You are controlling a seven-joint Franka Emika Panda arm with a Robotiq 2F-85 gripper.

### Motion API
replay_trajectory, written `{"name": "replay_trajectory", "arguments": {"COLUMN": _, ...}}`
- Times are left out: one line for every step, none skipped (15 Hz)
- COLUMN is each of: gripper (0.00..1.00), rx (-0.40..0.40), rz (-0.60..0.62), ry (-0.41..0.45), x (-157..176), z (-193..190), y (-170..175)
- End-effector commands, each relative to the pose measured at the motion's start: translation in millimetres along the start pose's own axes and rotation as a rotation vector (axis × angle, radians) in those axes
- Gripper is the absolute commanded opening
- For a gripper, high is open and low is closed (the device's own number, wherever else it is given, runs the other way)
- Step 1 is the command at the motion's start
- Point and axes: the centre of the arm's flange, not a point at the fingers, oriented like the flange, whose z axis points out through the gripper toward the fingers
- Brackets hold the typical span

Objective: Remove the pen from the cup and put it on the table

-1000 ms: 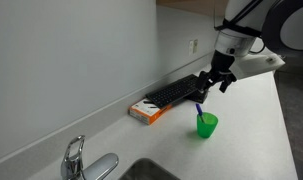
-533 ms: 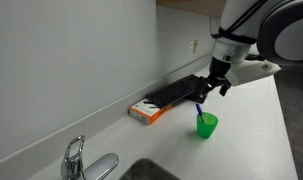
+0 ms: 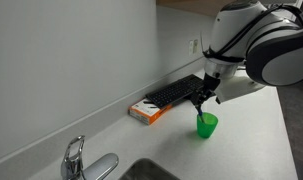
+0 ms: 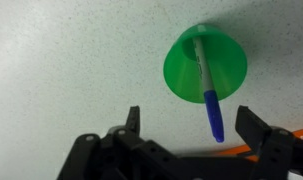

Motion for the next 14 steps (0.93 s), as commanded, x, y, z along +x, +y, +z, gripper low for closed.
{"name": "replay_trajectory", "arguments": {"gripper": 1.00, "rx": 0.009, "rz": 0.029, "ry": 0.057, "x": 10.2, "z": 14.7, "y": -14.9}}
{"name": "replay_trajectory", "arguments": {"gripper": 1.00, "rx": 0.011, "rz": 0.031, "ry": 0.060, "x": 11.1, "z": 17.1, "y": -16.8}}
{"name": "replay_trajectory", "arguments": {"gripper": 0.87, "rx": 0.013, "rz": 0.033, "ry": 0.063, "x": 11.9, "z": 19.3, "y": -18.6}}
{"name": "replay_trajectory", "arguments": {"gripper": 0.72, "rx": 0.016, "rz": 0.037, "ry": 0.066, "x": 12.2, "z": 21.0, "y": -20.3}}
{"name": "replay_trajectory", "arguments": {"gripper": 0.66, "rx": 0.020, "rz": 0.036, "ry": 0.069, "x": 12.9, "z": 22.9, "y": -22.4}}
{"name": "replay_trajectory", "arguments": {"gripper": 0.56, "rx": 0.022, "rz": 0.037, "ry": 0.070, "x": 13.3, "z": 24.1, "y": -24.2}}
{"name": "replay_trajectory", "arguments": {"gripper": 0.49, "rx": 0.024, "rz": 0.038, "ry": 0.071, "x": 13.5, "z": 24.7, "y": -25.4}}
{"name": "replay_trajectory", "arguments": {"gripper": 0.42, "rx": 0.026, "rz": 0.037, "ry": 0.073, "x": 12.9, "z": 23.8, "y": -25.7}}
{"name": "replay_trajectory", "arguments": {"gripper": 0.33, "rx": 0.026, "rz": 0.036, "ry": 0.080, "x": 11.7, "z": 21.5, "y": -25.1}}
{"name": "replay_trajectory", "arguments": {"gripper": 0.26, "rx": 0.027, "rz": 0.034, "ry": 0.082, "x": 10.7, "z": 18.6, "y": -24.2}}
{"name": "replay_trajectory", "arguments": {"gripper": 0.17, "rx": 0.024, "rz": 0.035, "ry": 0.085, "x": 8.8, "z": 12.7, "y": -22.0}}
{"name": "replay_trajectory", "arguments": {"gripper": 0.10, "rx": 0.027, "rz": 0.033, "ry": 0.090, "x": 7.0, "z": 7.5, "y": -19.7}}
{"name": "replay_trajectory", "arguments": {"gripper": 0.01, "rx": 0.026, "rz": 0.035, "ry": 0.097, "x": 3.5, "z": -1.9, "y": -14.6}}
{"name": "replay_trajectory", "arguments": {"gripper": 0.00, "rx": 0.029, "rz": 0.034, "ry": 0.102, "x": 0.8, "z": -12.1, "y": -9.2}}
